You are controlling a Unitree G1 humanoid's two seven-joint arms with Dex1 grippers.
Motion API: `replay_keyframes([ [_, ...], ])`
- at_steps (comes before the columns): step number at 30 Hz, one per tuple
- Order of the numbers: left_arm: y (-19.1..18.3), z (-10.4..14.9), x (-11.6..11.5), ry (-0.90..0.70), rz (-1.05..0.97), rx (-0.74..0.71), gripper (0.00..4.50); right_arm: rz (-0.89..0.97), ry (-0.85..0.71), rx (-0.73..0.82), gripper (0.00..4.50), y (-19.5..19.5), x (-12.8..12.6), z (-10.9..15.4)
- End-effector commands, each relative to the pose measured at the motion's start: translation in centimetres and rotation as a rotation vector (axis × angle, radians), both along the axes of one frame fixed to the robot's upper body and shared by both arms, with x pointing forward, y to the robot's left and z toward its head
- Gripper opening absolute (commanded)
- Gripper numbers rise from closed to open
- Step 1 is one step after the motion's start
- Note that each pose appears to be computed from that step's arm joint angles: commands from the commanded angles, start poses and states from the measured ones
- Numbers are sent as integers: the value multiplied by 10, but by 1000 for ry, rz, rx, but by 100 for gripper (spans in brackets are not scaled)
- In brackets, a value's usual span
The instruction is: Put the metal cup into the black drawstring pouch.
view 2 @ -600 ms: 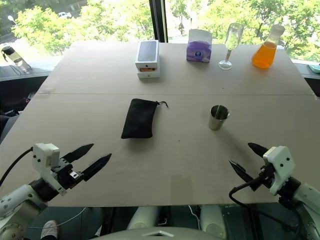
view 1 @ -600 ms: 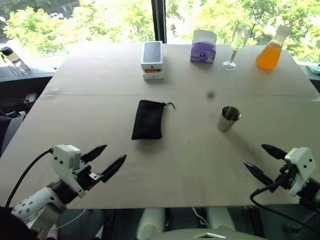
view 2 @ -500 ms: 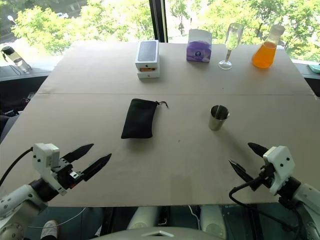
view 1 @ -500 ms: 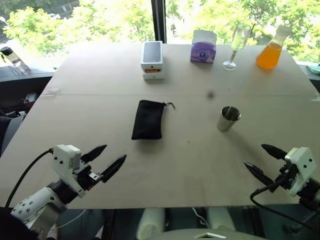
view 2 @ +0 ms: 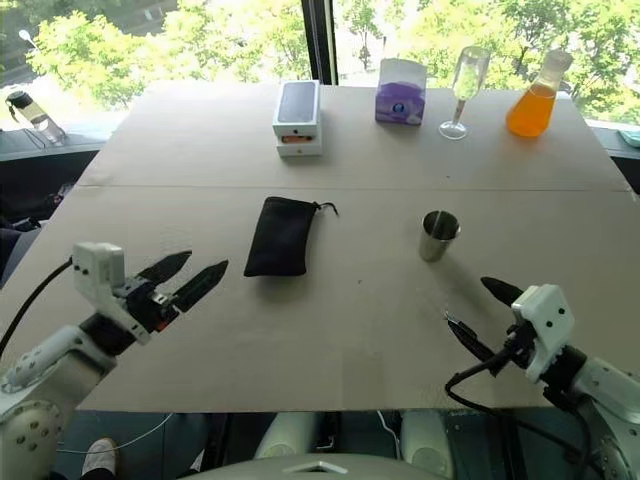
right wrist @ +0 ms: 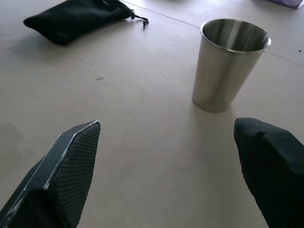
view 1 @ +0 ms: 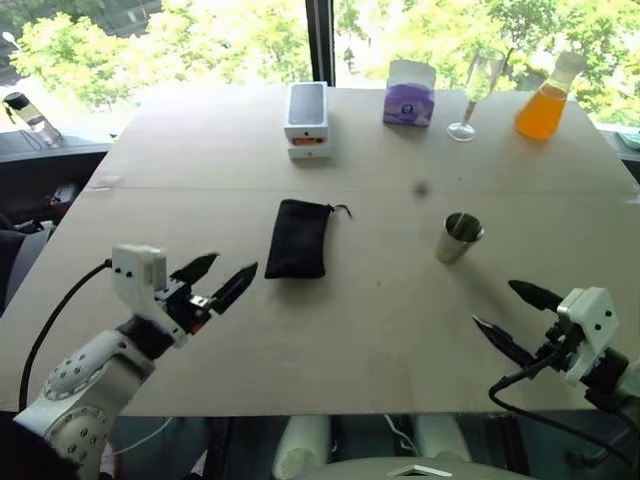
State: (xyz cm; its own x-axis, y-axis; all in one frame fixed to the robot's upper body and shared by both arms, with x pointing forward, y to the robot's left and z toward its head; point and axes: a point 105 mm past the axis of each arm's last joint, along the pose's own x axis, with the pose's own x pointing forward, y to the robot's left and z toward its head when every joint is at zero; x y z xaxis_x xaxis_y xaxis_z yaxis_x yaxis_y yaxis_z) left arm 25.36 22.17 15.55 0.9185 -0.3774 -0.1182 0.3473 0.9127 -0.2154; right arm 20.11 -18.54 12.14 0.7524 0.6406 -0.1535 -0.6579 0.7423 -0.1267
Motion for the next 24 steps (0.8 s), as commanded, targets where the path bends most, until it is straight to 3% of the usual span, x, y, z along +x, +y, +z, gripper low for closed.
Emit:
replay_keyframes([
  [1, 0, -4, 12, 108, 47, -23, 443, 53, -37, -4, 450, 10, -6, 11],
  [6, -3, -8, 28, 218, 66, -37, 443, 48, -55, 0, 450, 13, -8, 15],
  [14, -16, 0, 53, 214, 65, 50, 443, 21, -66, -2, 450, 16, -10, 14],
  [16, -15, -5, 62, 262, 125, 133, 443, 11, -72, 3, 450, 17, -9, 14],
  [22, -15, -28, 88, 430, 235, 148, 443, -12, -90, 13, 450, 17, -6, 18],
  [24, -26, -35, 96, 468, 183, 136, 393, -38, -90, 26, 450, 16, -6, 19],
])
